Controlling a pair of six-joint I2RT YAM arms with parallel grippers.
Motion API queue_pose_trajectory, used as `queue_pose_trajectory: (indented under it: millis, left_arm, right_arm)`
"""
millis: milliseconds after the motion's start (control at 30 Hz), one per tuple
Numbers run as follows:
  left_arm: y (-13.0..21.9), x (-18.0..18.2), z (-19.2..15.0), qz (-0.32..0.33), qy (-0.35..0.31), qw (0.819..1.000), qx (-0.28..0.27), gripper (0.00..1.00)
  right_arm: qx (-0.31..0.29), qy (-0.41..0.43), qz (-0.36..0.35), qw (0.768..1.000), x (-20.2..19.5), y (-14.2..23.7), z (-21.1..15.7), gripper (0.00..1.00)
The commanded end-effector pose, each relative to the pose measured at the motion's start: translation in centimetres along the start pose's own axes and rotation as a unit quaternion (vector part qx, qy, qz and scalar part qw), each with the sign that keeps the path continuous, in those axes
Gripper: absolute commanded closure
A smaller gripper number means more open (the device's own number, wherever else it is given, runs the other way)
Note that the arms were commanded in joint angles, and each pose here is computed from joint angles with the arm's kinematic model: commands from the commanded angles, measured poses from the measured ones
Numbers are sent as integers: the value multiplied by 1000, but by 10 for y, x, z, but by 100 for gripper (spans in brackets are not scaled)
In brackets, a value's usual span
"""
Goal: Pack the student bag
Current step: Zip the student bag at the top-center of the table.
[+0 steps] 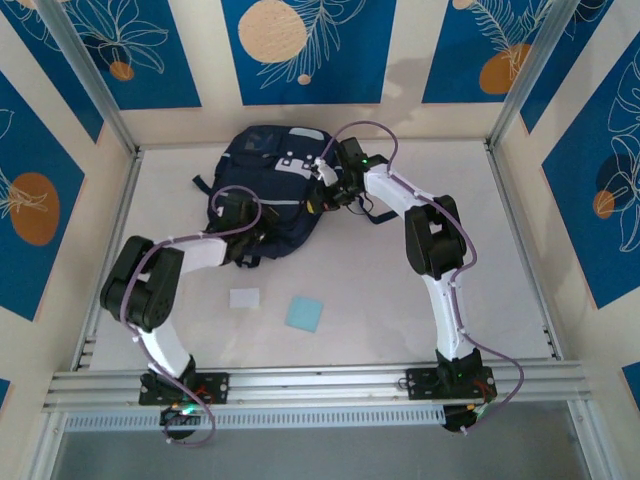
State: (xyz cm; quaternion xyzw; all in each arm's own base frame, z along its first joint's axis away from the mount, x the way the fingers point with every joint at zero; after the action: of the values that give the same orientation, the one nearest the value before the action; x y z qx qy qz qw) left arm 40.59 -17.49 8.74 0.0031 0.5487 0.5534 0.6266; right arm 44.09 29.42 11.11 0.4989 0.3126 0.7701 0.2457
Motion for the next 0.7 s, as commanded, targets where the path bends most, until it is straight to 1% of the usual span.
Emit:
queue_pose_trajectory:
  millis: [0,67,167,233,267,367,467,567,667]
  left_arm:
    - [-19,15,-8,22,-21,999,16,99]
    - [-20,29,-15,47,-25,998,28,100]
    - [-17,45,-23,64,-27,997,38,100]
    - [-15,50,-28,72,-30,996,47,100]
    - [-13,53,-30,75,-33,995,49,100]
    - [-8,59,-33,84,-35,994,53,100]
    - [-4,62,-35,90,-38,994,55,100]
    - [-1,63,-36,89,-37,994,53,100]
    - [1,58,-34,81,-41,994,54,100]
  right_arm:
    - [-4,75,-21,997,21,17,1,100]
    - [-7,103,-89,991,-1,19,5,100]
    - [-25,127,-190,973,-39,26,24,100]
    - [-50,123,-250,959,-62,35,42,100]
    - [-62,115,-266,955,-71,40,51,100]
    - [-105,81,-282,950,-83,56,78,100]
    - [-139,58,-298,943,-92,66,96,100]
    - [-148,49,-320,934,-98,69,102,100]
    - [-137,46,-320,936,-98,66,97,100]
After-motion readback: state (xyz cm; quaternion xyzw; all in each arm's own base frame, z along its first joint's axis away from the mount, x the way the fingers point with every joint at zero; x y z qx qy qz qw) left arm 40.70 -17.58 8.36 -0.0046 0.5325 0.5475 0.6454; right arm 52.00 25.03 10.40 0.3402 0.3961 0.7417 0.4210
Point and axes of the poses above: each hand's point on the last joint's axis, 136 mm out from that joint toward the fingers, its own y axis back along the fingers, its own x axis along the line the jaws close on, z = x × y, the point moved 3 cm from there along y, back along the fingers, and after that the axes turned 12 degrees about -y, right-handed, at the moved point
